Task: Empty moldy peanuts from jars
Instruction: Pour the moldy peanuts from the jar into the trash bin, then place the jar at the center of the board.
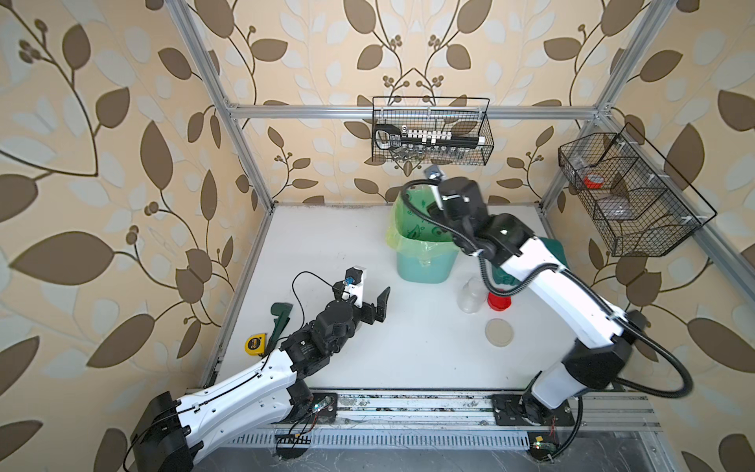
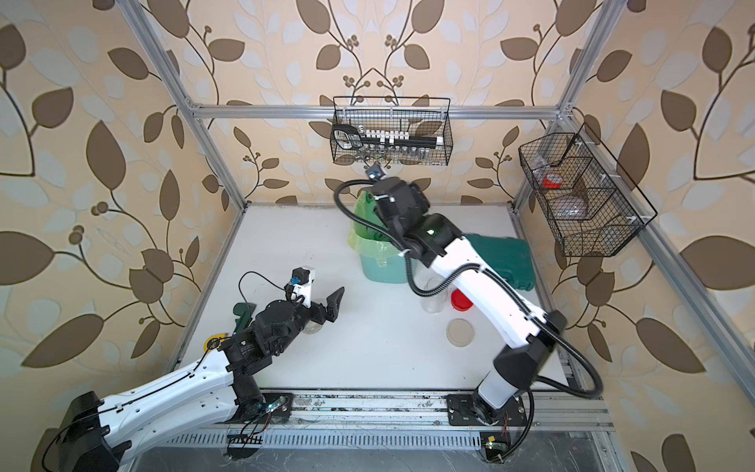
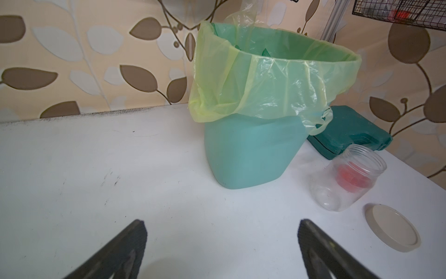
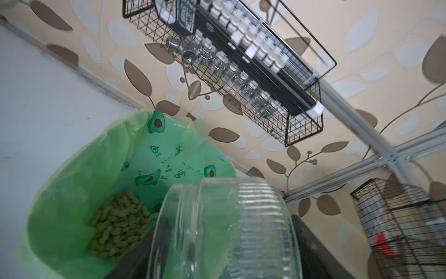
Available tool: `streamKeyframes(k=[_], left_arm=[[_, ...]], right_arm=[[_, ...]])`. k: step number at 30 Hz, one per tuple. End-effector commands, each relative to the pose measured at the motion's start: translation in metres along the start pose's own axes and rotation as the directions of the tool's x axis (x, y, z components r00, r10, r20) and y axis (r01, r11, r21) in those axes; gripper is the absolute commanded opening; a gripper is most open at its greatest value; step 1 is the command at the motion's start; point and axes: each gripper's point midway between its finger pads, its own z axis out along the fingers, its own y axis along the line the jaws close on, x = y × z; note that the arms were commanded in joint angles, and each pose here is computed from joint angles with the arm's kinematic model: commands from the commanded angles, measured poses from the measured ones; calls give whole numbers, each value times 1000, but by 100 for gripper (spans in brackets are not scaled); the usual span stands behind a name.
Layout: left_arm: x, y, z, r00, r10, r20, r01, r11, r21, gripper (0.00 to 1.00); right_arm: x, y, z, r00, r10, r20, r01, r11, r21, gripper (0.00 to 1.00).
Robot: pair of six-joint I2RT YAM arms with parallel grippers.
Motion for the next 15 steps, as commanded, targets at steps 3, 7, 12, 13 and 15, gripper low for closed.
streamKeyframes(k=[3,7,12,13,15], left_arm=[[-20,-4,0,999,-30,45,30,999,16,99],[-21,-4,-1,998,-34,49,33,999,18,99],[-20,-4,0,998,-34,49,33,999,16,99],[-20,-3,0,998,-32,49,32,999,14,99],[-21,-3,0,998,-35,54,34,999,14,99]], right_arm=[[34,-15,-42,914,405,-22,-396,879,-266,0],[71,-8,-59,862,493,-113,-495,776,-391,0],[108,23,-81,827,513,-231,-551,655,-517,0],[116,29,-87,817,516,-258,-564,625,-539,0],[131,40,-96,793,529,-300,-595,572,-565,0]])
